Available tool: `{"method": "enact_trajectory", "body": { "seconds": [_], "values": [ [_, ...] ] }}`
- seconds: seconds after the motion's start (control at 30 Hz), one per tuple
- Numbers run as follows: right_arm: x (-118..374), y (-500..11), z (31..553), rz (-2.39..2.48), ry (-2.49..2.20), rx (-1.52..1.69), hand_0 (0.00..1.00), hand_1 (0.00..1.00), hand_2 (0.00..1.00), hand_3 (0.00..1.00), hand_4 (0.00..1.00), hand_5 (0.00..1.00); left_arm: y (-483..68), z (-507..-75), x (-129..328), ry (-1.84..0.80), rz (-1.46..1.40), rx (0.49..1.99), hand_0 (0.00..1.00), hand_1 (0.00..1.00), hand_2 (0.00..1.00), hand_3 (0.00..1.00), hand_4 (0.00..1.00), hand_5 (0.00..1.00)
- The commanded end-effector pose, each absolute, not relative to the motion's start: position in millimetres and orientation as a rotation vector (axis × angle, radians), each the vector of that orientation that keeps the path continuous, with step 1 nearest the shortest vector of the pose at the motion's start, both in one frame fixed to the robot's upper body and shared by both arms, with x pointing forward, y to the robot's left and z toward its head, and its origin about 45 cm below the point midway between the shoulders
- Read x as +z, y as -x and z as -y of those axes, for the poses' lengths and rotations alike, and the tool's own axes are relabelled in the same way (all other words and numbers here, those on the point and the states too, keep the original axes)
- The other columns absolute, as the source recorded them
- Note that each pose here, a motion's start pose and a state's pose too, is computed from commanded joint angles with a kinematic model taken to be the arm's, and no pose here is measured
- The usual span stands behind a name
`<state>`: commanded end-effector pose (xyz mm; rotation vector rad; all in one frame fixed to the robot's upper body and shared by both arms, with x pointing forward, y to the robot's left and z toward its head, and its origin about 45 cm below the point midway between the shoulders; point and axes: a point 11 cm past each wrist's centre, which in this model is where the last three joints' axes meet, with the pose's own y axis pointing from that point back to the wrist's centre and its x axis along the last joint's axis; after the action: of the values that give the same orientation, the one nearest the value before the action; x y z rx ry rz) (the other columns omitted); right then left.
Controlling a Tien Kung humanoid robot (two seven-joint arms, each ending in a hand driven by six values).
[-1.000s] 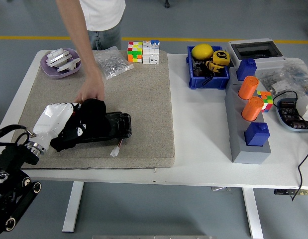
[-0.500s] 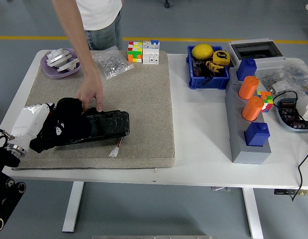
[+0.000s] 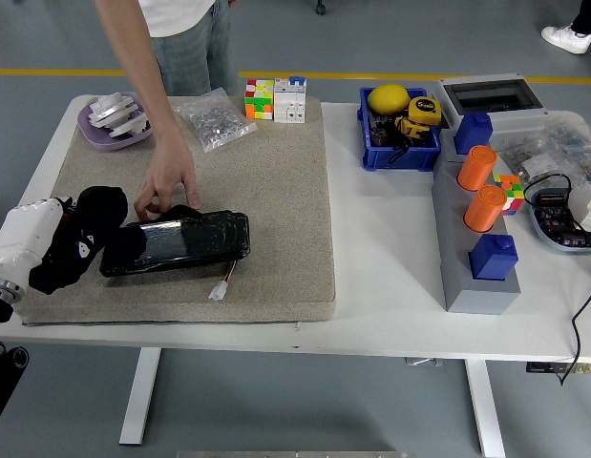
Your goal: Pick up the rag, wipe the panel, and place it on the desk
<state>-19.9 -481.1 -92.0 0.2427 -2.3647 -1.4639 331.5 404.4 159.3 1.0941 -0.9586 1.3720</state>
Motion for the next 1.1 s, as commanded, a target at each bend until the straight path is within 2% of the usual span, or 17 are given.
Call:
{"method": "enact_trajectory", "body": {
  "seconds": [0.2,0.23,0.4,0.43,0.6,0.63,0.8,0.83,1.0,1.03,1.1],
  "values": [
    [-92,20,480,2.363,-0.241,-1.467,0.539,0.568,0.642,0.589,0.998,0.499,-333,-423,154,-1.12,0.976,1.381,0.316,0.25,0.504,0.426,0.067,0.002],
    [-92,20,480,2.362,-0.242,-1.467,0.539,0.568,0.642,0.589,0.998,0.499,-334,-425,152,-1.123,0.983,1.375,0.316,0.333,0.516,0.45,0.156,0.002],
    [-92,19,481,2.365,-0.246,-1.463,0.539,0.568,0.642,0.589,0.998,0.499,-336,-436,144,-1.135,0.984,1.361,0.316,0.333,0.516,0.45,0.156,0.002],
    [-92,19,481,2.364,-0.248,-1.463,0.538,0.568,0.642,0.589,0.998,0.499,-336,-437,143,-1.141,0.976,1.36,0.577,0.676,0.653,0.559,0.563,0.071],
    [-93,19,480,2.363,-0.246,-1.466,0.538,0.568,0.642,0.589,0.998,0.499,-338,-437,143,-1.159,0.955,1.357,0.577,0.676,0.653,0.559,0.563,0.071],
    [-93,20,479,2.361,-0.246,-1.467,0.539,0.568,0.642,0.589,0.998,0.499,-339,-437,143,-1.161,0.952,1.357,0.803,0.846,0.825,0.73,0.765,0.121],
    [-93,20,478,2.361,-0.244,-1.47,0.539,0.568,0.642,0.589,0.998,0.499,-339,-436,142,-1.171,0.932,1.359,0.803,0.846,0.825,0.73,0.765,0.121],
    [-93,20,478,2.363,-0.243,-1.469,0.54,0.568,0.642,0.59,0.998,0.5,-339,-437,141,-1.179,0.923,1.36,0.873,0.898,0.863,0.84,0.895,0.252],
    [-93,19,479,2.364,-0.245,-1.466,0.54,0.568,0.642,0.59,0.998,0.5,-337,-442,139,-1.201,0.892,1.374,0.873,0.898,0.863,0.84,0.895,0.252],
    [-93,19,479,2.364,-0.245,-1.466,0.541,0.568,0.642,0.59,0.998,0.5,-336,-442,139,-1.2,0.89,1.376,0.923,0.921,0.884,0.858,0.958,0.352],
    [-93,19,478,2.363,-0.244,-1.467,0.541,0.568,0.642,0.59,0.998,0.5,-336,-442,140,-1.197,0.887,1.381,0.923,0.921,0.884,0.858,0.958,0.352]
  ]
}}
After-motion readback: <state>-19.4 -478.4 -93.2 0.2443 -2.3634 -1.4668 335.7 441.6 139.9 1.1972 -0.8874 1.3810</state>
